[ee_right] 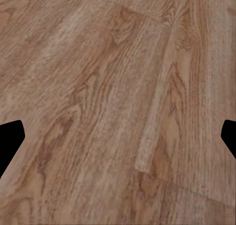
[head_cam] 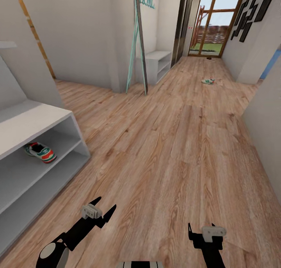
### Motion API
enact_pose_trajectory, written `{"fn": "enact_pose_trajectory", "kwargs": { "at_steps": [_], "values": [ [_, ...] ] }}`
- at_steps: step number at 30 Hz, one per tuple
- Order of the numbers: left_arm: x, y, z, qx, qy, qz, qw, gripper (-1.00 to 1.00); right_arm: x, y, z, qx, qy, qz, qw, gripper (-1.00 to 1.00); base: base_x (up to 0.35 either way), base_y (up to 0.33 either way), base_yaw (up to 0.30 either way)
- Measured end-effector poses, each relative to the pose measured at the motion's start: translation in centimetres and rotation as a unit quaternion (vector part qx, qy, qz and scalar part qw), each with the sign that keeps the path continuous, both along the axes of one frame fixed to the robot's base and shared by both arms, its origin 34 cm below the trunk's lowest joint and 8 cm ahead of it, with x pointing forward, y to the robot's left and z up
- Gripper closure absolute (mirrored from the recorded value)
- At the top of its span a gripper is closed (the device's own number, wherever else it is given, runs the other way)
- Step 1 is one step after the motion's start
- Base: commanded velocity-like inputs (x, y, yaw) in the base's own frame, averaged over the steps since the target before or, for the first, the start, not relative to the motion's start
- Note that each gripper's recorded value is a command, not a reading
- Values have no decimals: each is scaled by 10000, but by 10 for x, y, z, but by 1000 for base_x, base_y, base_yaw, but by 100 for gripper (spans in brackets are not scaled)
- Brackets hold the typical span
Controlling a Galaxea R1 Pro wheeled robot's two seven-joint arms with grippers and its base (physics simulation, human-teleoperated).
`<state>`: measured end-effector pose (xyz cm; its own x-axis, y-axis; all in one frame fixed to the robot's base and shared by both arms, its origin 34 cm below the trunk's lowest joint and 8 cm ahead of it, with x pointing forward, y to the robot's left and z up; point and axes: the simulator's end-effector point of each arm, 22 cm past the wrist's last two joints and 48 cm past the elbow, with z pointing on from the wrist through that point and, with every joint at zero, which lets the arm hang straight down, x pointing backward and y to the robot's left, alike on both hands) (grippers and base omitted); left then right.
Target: Pick up the two gym shoes and the two sandals from the corridor floor and place them onto the hallstand (shoe rack) in the corridor, making sure they are on the rack and not on the floor. Arrange them so the two gym shoes are next to each other and the two sandals are next to each other.
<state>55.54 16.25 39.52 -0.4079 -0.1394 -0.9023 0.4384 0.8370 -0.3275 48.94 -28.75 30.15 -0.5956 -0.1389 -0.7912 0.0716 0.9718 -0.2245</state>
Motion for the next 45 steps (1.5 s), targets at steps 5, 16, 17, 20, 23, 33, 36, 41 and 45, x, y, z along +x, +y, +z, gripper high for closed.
{"fn": "enact_pose_trajectory", "kwargs": {
  "at_steps": [5, 16, 17, 20, 23, 33, 36, 41, 45],
  "values": [
    [0, 0, 0, -1, -4, 0, 10000, -100, 0, 0, 0, -2, 0, 4, 10000, -100, 260, -41, -29],
    [1, 1, 0, 6, -3, 17, 10000, -100, 0, 1, 0, 4, 3, 9, 10000, -100, 301, -90, -9],
    [1, 1, 0, 13, -1, 31, 10000, -100, 0, 1, 0, 4, 4, 11, 10000, -100, 314, -112, -3],
    [2, 3, -1, 32, 6, 74, 10000, -100, 0, 1, 0, 5, 5, 11, 10000, -100, 315, -114, -2],
    [3, 4, -2, 54, 14, 123, 9999, -100, 0, 2, 0, 6, 3, 13, 10000, -100, 317, -118, -1],
    [5, 6, -3, 80, 30, 218, 9997, -100, 0, 2, 0, 8, 5, 17, 10000, -100, 318, -125, -1],
    [5, 5, -3, 73, 32, 226, 9997, -100, 0, 2, 0, 8, 6, 19, 10000, -100, 316, -157, 0],
    [5, 4, -3, 58, 34, 236, 9997, -100, 0, 3, 0, 9, 6, 21, 10000, -100, 307, -185, 0],
    [5, 3, -3, 55, 34, 240, 9997, -100, 0, 3, 0, 10, 6, 24, 10000, -100, 288, -215, 0]
  ]
}}
